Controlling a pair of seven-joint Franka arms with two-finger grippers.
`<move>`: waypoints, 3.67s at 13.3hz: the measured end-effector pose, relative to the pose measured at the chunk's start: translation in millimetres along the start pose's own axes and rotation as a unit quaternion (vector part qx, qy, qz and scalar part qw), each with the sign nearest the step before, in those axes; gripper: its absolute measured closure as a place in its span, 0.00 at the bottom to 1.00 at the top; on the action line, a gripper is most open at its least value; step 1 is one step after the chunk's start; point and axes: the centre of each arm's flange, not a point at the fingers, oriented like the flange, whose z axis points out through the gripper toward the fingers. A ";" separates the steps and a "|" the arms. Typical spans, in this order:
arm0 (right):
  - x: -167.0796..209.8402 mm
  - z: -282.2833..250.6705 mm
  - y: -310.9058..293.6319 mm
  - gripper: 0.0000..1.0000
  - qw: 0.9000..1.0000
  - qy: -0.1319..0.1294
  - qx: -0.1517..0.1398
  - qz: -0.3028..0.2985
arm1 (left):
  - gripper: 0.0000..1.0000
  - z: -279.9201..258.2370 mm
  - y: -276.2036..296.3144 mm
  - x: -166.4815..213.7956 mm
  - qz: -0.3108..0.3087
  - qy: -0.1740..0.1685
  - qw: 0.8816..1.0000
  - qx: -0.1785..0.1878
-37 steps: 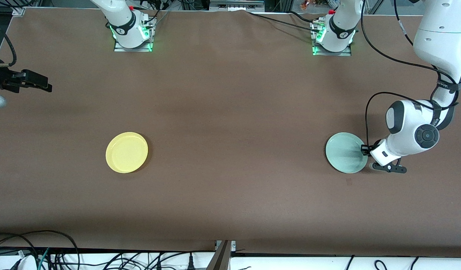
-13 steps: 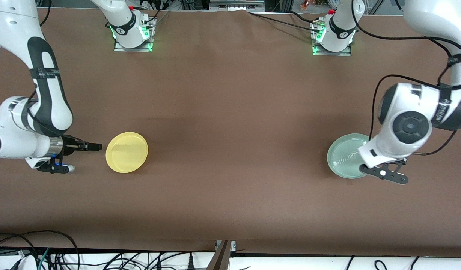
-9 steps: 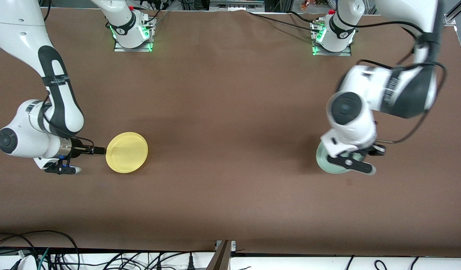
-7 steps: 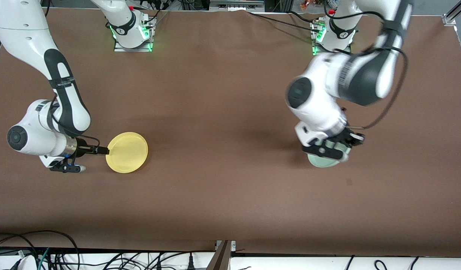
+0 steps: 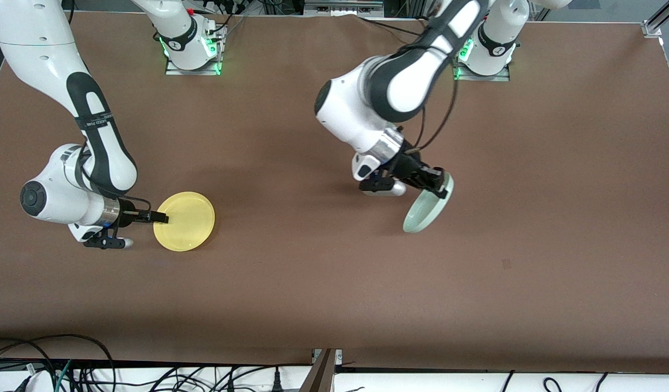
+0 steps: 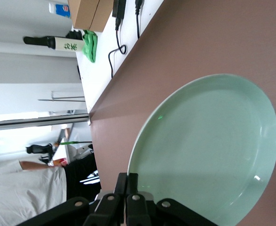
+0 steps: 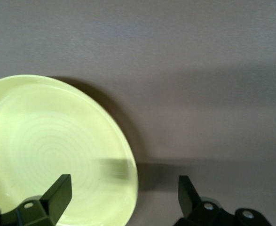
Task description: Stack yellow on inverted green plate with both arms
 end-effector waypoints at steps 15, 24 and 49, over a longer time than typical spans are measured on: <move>-4.6 6.8 13.7 0.46 1.000 -0.003 0.019 -0.017 | 0.97 -62.6 186.3 -19.2 -0.004 0.143 0.978 0.150; -4.5 7.0 11.7 0.97 1.000 -0.004 0.020 -0.019 | 0.60 -101.7 264.6 -66.5 -0.046 0.206 0.967 0.139; -22.0 -40.8 -310.3 0.97 0.998 -0.036 0.047 0.011 | 0.00 59.4 -178.4 68.5 -0.230 -0.140 0.866 -0.421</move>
